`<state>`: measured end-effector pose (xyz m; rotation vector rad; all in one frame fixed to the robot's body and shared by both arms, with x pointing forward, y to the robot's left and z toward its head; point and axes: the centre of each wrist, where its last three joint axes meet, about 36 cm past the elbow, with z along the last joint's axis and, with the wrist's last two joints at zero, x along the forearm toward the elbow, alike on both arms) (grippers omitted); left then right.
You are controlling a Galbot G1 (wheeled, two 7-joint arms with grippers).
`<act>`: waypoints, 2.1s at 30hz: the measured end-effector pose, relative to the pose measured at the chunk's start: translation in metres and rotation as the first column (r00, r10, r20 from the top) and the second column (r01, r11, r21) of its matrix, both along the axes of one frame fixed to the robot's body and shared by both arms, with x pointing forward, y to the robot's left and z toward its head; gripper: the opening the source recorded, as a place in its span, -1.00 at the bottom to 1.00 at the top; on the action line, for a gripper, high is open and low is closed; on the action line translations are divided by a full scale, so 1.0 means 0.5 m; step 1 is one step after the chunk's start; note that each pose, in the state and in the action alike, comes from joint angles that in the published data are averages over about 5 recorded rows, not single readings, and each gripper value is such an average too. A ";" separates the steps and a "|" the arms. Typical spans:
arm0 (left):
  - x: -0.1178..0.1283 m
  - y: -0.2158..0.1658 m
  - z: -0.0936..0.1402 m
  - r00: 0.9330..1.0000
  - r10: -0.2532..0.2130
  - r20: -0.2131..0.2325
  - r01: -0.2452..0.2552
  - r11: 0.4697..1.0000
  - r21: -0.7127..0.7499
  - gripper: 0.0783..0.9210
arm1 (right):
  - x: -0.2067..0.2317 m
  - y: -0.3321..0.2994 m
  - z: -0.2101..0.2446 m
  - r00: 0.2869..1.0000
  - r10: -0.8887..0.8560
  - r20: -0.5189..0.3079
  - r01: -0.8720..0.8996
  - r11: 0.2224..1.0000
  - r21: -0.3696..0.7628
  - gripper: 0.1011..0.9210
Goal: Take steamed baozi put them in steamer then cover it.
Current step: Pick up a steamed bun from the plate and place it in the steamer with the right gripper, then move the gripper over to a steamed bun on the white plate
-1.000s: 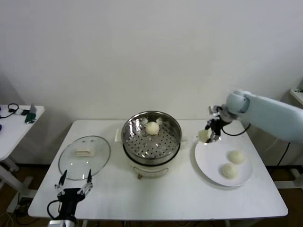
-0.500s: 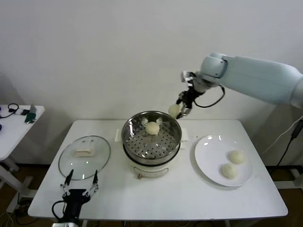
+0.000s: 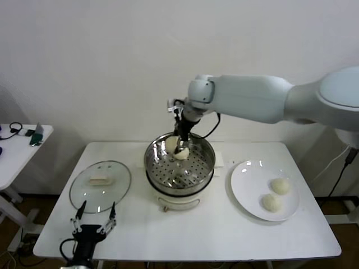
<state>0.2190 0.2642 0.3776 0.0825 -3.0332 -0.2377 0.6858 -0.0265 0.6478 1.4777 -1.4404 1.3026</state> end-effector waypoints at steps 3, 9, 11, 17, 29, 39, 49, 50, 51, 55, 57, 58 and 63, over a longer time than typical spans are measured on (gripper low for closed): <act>0.003 -0.001 0.000 1.000 0.003 0.002 -0.003 1.000 -0.002 0.77 | -0.004 0.024 -0.031 1.000 0.013 -0.012 -0.013 1.000 -0.010 0.43; 0.006 0.000 -0.002 1.000 0.010 0.003 -0.010 1.000 -0.004 0.77 | -0.003 0.044 -0.082 0.999 0.020 -0.027 -0.021 0.999 -0.030 0.43; 0.007 0.001 -0.003 1.000 0.012 0.003 -0.012 1.000 -0.005 0.77 | -0.002 0.046 -0.095 0.999 0.020 -0.029 -0.021 0.999 -0.036 0.43; 0.011 0.002 -0.004 1.000 0.015 0.004 -0.015 1.000 -0.009 0.77 | -0.008 0.059 -0.125 0.999 0.024 -0.037 -0.025 0.999 -0.048 0.57; 0.022 0.000 -0.008 1.000 0.011 0.007 -0.011 1.000 -0.014 0.77 | 0.001 0.041 -0.087 0.999 0.030 -0.029 -0.031 0.998 -0.050 0.76; 0.027 -0.002 -0.005 1.000 0.011 0.011 -0.011 1.000 -0.016 0.77 | 0.004 -0.075 0.018 0.998 0.059 -0.030 -0.061 0.996 -0.064 0.76; 0.028 0.005 -0.002 1.000 0.021 0.009 -0.020 1.000 -0.008 0.77 | -0.029 -0.319 0.049 0.999 0.048 -0.023 -0.051 0.991 -0.124 0.76; 0.028 0.005 -0.002 1.000 0.022 0.009 -0.022 1.000 -0.007 0.77 | -0.035 -0.345 0.046 0.999 0.044 -0.022 -0.046 0.990 -0.131 0.76; 0.028 0.006 -0.001 1.000 0.023 0.009 -0.023 1.000 -0.006 0.77 | -0.040 -0.370 0.042 0.999 0.039 -0.020 -0.041 0.990 -0.138 0.76; 0.031 0.010 0.001 1.000 0.030 0.007 -0.030 1.000 -0.002 0.77 | -0.061 -0.473 0.014 1.000 0.011 -0.014 -0.013 0.986 -0.165 0.76; 0.030 0.011 0.002 0.999 0.034 0.005 -0.034 0.999 -0.001 0.77 | -0.072 -0.522 -0.008 1.000 -0.008 -0.014 0.006 0.984 -0.178 0.76; 0.030 0.011 0.002 0.999 0.036 0.004 -0.036 0.999 0.000 0.77 | -0.078 -0.545 -0.021 1.000 -0.018 -0.015 0.015 0.983 -0.184 0.76; 0.023 0.010 0.004 0.999 0.045 -0.003 -0.045 0.999 0.003 0.77 | -0.110 -0.645 -0.093 0.998 -0.061 -0.034 0.052 0.976 -0.212 0.76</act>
